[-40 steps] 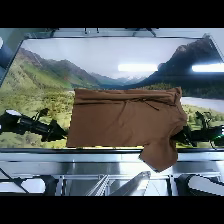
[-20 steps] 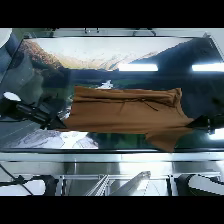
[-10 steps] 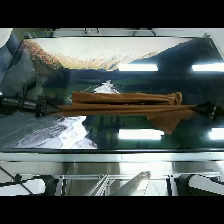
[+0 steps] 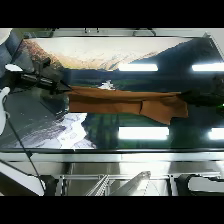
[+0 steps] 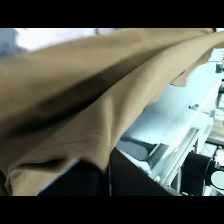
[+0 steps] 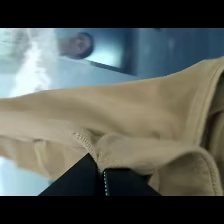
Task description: Fold the shirts.
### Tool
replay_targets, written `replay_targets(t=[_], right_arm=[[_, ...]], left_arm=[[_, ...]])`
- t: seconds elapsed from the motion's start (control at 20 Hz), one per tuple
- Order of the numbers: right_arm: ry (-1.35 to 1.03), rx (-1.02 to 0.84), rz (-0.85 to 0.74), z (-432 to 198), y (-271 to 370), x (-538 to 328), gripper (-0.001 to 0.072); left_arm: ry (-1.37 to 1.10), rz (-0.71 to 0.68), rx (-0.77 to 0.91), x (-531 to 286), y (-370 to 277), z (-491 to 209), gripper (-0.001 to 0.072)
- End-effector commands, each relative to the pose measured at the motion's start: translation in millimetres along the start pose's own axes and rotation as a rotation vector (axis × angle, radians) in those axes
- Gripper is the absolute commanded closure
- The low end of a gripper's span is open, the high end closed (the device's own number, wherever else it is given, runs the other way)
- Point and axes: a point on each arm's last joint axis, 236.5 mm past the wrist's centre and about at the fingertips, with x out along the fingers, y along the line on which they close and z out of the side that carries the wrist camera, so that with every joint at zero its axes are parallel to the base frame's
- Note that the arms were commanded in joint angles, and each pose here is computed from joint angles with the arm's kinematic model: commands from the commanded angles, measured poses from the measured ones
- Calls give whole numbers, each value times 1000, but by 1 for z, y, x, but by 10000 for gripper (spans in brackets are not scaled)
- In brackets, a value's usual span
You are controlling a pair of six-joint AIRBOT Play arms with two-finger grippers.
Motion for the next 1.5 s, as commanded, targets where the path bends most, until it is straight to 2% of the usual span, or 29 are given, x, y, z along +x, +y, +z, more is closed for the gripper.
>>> replay_targets(t=[0.0, 0.1, 0.2, 0.25, 0.3, 0.45, 0.6, 0.75, 0.8, 0.85, 0.9, 0.95, 1.0, 1.25, 1.45], right_arm=[[31, -33, -56, -10, -24, 19, 662], [68, -84, -111, -10, -33, 4, 213], [104, -101, -258, -2, -58, -28, 181], [113, -88, -330, 2, -72, -44, 131], [105, -45, -382, 6, -86, -55, 13], [149, 63, -342, -11, -96, -45, 13], [232, 119, -159, -34, -69, -6, 13], [238, 119, -28, -35, -36, 27, 13], [245, 119, -8, -37, -28, 36, 17], [250, 116, 2, -38, -22, 43, 61], [256, 112, 12, -40, -17, 49, 332], [262, 104, 17, -41, -14, 51, 620], [266, 89, 20, -42, -13, 52, 687], [292, 123, 82, -45, -8, 30, 688], [263, 109, 147, -21, 4, -16, 688]], left_arm=[[85, -2, -92, 21, 25, 7, 377], [110, -29, -89, 16, 20, 11, 368], [113, -26, -84, -1, 14, 15, 368], [95, -18, -85, -12, 10, 21, 369], [70, -9, -86, -23, 6, 28, 368], [0, -28, -75, -42, -10, 44, 369], [-3, -108, -100, -23, -31, 41, 370], [52, -124, -95, 6, -44, 33, 373], [62, -123, -82, 16, -49, 32, 374], [75, -121, -51, 29, -57, 30, 375], [83, -104, -10, 44, -62, 30, 426], [86, -98, 40, 62, -72, 30, 601], [87, -87, 92, 83, -82, 30, 706], [87, 233, 316, 190, -88, 21, 707], [110, 453, 451, 247, -84, 1, 689]])
